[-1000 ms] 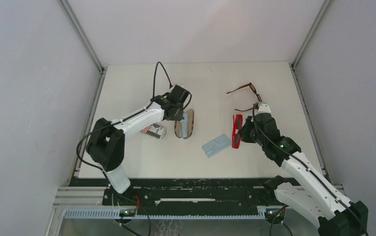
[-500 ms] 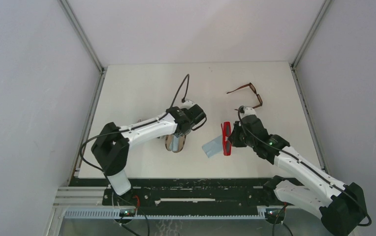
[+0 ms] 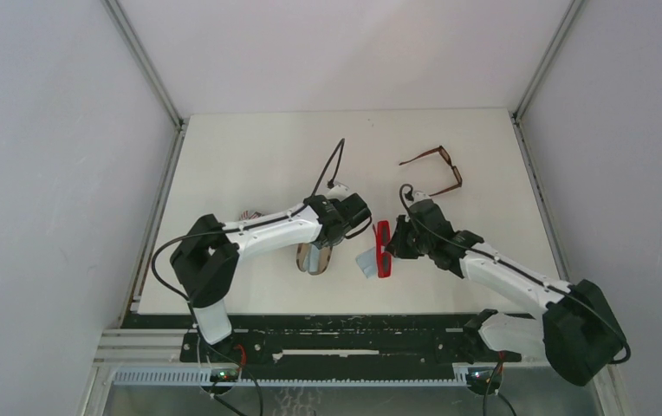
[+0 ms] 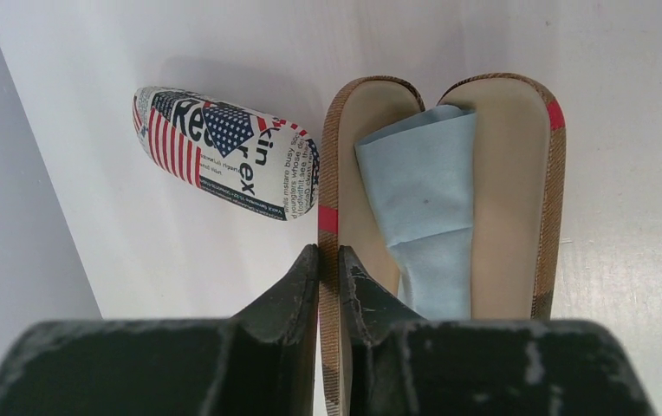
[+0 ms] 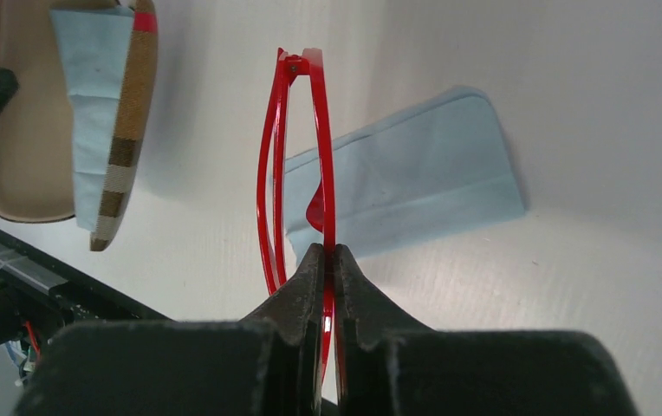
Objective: Organize the sunglasses
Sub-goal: Place the sunglasses at the center of the board.
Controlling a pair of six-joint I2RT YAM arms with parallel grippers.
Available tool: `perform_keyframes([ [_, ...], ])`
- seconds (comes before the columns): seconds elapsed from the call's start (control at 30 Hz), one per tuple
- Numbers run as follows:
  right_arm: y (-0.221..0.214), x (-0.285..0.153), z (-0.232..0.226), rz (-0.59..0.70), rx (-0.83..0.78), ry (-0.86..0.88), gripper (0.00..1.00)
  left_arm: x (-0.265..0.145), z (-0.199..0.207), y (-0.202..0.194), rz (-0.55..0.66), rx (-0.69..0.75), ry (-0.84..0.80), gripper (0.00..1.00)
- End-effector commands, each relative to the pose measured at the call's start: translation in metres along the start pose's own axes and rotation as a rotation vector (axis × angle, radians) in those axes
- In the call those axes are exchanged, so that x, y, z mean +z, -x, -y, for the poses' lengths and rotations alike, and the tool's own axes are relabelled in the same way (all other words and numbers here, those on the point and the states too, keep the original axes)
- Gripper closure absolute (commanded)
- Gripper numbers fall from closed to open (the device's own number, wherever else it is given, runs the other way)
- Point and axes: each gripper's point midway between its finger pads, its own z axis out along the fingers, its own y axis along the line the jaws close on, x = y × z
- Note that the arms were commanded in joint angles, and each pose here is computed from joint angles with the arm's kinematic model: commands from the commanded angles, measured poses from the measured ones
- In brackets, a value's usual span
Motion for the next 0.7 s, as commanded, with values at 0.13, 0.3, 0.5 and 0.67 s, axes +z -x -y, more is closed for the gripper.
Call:
perform_keyframes([
  [0.13,0.013,0.032,-0.020,-0.011,0.013,0.094,1.00,-0.004,-0.005,0.005,0.039,-0.046,0.011,0.83],
  [0.3,0.012,0.037,-0.006,-0.039,-0.019,-0.001,1.00,-0.004,-0.004,0.005,0.042,-0.048,0.008,0.83],
  [0.5,0.024,0.018,0.007,-0.032,-0.109,-0.145,1.00,-0.006,-0.006,0.006,0.051,-0.058,0.008,0.83],
  [0.67,0.024,0.005,0.029,-0.086,-0.163,-0.291,1.00,-0.005,-0.006,0.006,0.051,-0.064,0.008,0.83],
])
